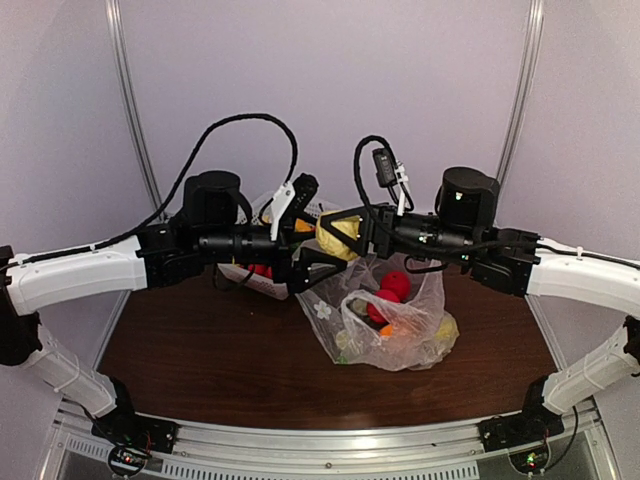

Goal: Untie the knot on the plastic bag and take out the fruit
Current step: Pass from the right arm to the left

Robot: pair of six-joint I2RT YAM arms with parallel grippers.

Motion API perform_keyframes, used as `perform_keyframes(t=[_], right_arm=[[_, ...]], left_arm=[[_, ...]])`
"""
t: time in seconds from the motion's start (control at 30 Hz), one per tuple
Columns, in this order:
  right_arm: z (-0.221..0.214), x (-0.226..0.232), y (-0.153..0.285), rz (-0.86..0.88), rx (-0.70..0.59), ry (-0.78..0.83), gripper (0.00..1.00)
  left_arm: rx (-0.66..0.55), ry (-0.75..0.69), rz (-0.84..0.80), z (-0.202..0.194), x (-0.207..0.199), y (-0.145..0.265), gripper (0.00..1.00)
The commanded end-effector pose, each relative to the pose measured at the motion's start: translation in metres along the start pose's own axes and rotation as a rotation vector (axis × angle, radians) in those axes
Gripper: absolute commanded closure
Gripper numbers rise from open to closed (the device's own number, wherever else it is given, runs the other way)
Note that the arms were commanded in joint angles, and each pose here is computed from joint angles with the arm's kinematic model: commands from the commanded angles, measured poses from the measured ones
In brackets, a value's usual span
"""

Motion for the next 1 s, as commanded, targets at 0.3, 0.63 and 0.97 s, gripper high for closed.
perform_keyframes(t=[0.3, 0.63, 0.97], right_arm=[[-0.002, 0.0031, -0.0011, -0.011, 0.005, 0.01, 0.29], [-0.0045, 0.0038, -0.0021, -0.007, 0.018, 0.012, 0.29], [-0.0056, 0.0026, -0.0027, -0.014, 0.022, 0.012, 0.29]], left_arm=[[-0.108, 0.022, -0.002, 0.0269, 0.0029, -0.0003, 0.02], [-0.112, 0.037, 0.034, 0.0278, 0.0064, 0.0002, 0.02], [-0.135, 0.04, 0.029, 0.0323, 0.0057, 0.0016, 0.05]])
Point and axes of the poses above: each gripper's point midway between its finger pads, its own y axis back along the fingers, its own x axis along the line the jaws close on, z = x × y, the point moved 8 cm from there along y, back along the fingers, and after that the axes turned 9 degrees about -y, right-handed, at the moved point
